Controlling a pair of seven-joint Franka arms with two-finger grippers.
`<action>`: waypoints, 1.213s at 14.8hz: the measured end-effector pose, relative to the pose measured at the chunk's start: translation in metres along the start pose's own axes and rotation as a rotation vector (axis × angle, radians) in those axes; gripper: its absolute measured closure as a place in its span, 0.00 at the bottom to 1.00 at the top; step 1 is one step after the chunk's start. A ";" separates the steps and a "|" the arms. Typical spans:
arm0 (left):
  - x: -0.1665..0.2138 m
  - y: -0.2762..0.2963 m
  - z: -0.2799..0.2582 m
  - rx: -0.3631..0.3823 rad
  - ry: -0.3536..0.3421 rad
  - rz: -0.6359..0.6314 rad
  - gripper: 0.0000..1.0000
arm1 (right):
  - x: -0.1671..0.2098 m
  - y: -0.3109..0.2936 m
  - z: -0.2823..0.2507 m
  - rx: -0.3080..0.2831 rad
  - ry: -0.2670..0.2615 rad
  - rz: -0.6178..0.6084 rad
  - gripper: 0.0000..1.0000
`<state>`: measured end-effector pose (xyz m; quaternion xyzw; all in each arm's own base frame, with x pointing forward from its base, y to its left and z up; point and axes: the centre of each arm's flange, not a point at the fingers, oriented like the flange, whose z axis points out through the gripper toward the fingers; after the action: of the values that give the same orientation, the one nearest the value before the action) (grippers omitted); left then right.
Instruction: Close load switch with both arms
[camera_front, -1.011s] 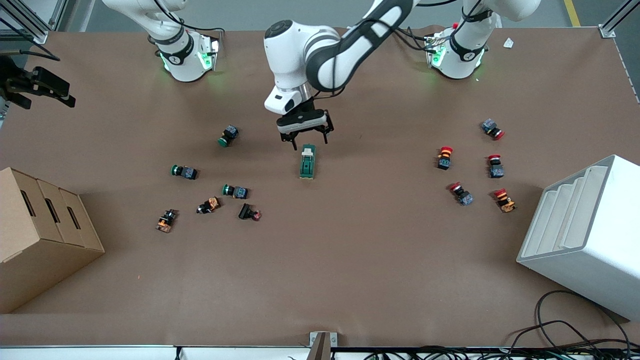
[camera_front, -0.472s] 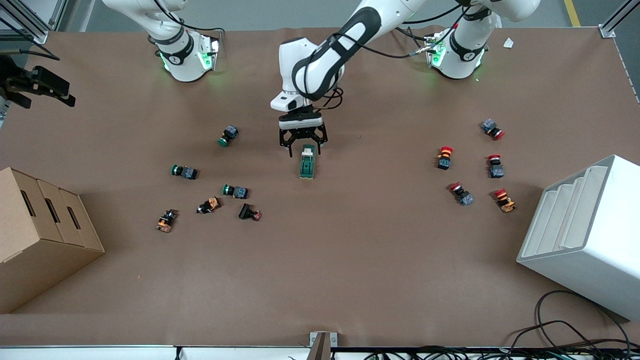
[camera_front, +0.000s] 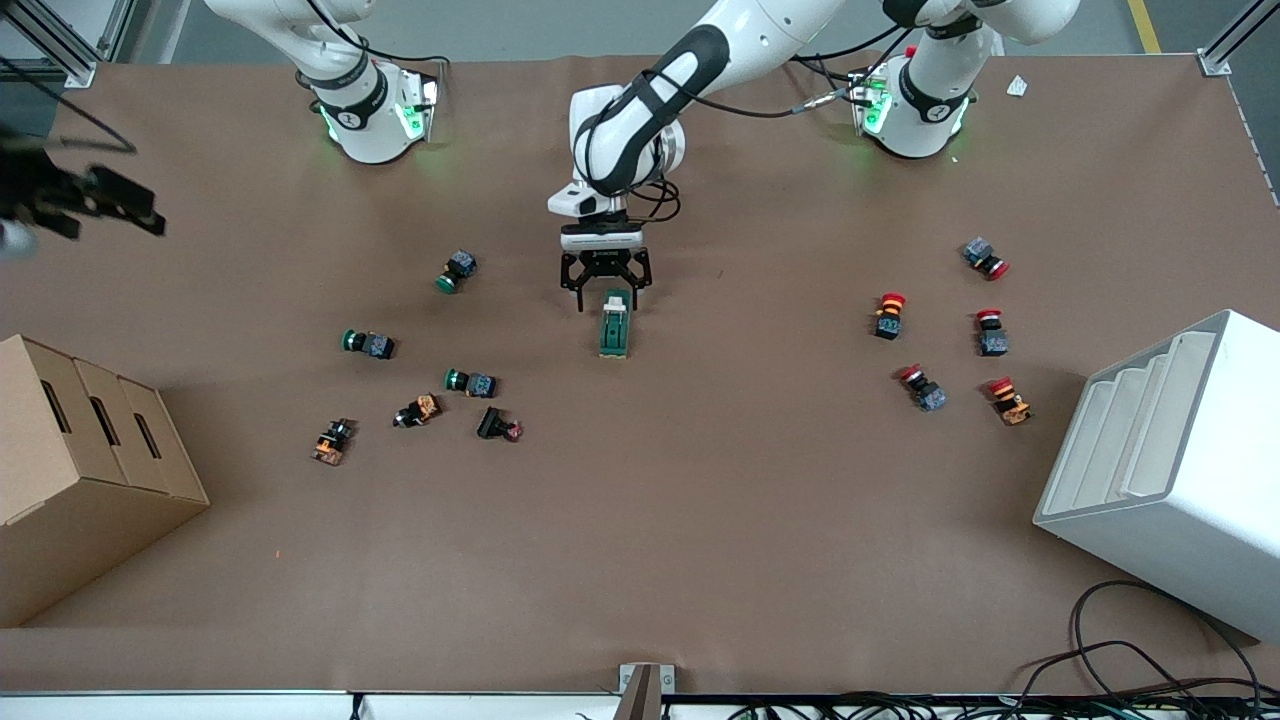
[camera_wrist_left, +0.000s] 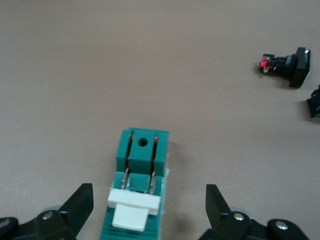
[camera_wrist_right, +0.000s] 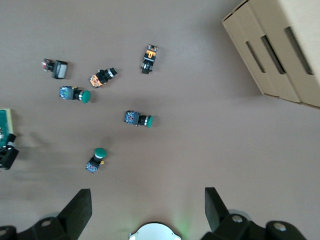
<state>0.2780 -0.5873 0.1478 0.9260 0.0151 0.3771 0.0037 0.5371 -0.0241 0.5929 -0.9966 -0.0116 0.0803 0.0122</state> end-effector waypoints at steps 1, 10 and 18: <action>-0.004 -0.002 0.002 0.000 0.009 0.002 0.00 | 0.020 -0.003 0.022 -0.002 -0.025 -0.008 0.00; -0.038 -0.011 0.019 -0.008 0.068 0.027 0.00 | 0.075 -0.179 0.108 -0.014 -0.055 0.352 0.00; -0.050 -0.013 0.022 -0.019 0.133 0.040 0.00 | 0.047 -0.363 0.254 0.151 -0.052 0.561 0.00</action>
<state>0.2573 -0.5755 0.0975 0.8989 -0.0069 0.4380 0.0040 0.5346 0.3455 0.3443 -0.9548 0.2701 0.1065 0.0633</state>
